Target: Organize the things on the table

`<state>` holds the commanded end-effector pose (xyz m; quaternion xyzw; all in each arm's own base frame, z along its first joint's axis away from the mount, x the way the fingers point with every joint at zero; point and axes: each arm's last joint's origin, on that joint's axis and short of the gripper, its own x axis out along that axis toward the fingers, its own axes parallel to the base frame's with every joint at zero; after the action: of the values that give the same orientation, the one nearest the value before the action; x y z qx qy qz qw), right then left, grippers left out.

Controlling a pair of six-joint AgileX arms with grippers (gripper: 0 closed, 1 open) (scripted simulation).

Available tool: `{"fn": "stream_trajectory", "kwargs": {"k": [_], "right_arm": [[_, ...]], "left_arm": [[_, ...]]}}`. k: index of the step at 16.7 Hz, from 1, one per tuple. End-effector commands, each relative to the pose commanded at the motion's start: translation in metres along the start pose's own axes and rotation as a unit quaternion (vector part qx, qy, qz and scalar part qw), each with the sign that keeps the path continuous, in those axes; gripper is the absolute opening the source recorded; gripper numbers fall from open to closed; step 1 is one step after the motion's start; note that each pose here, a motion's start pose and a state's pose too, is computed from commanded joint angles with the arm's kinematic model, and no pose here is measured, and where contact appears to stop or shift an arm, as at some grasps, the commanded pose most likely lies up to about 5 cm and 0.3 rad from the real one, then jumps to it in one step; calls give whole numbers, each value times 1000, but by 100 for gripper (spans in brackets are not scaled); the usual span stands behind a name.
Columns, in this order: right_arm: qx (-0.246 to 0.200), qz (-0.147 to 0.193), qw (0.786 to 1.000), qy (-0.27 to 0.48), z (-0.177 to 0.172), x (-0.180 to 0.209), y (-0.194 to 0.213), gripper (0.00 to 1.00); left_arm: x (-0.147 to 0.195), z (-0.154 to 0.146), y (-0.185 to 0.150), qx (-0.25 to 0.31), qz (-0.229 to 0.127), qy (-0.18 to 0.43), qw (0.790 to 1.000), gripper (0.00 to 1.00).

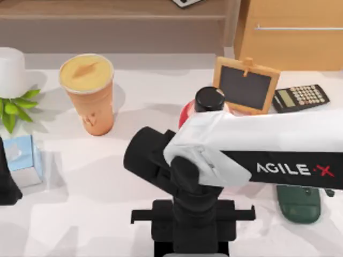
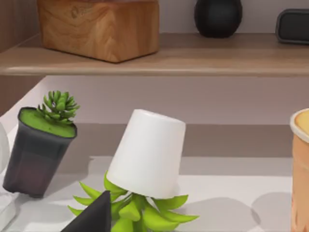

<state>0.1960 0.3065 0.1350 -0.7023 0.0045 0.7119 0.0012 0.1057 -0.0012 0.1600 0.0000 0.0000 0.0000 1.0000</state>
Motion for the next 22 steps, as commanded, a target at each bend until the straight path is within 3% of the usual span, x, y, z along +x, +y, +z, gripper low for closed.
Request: {"fn": "stream_trajectory", "kwargs": {"k": [6, 16, 19, 22], "right_arm": [[0, 0, 1000, 0, 0, 0, 0, 98], [1, 0, 1000, 0, 0, 0, 0, 100], [36, -47, 998, 14, -10, -31, 1, 100], [119, -133, 983, 37, -29, -92, 16, 100]], "left_arm": [[0, 0, 0, 0, 0, 0, 1000, 100], [0, 0, 0, 0, 0, 0, 1000, 100], [0, 0, 0, 0, 0, 0, 1000, 100], [0, 0, 0, 0, 0, 0, 1000, 100]]}}
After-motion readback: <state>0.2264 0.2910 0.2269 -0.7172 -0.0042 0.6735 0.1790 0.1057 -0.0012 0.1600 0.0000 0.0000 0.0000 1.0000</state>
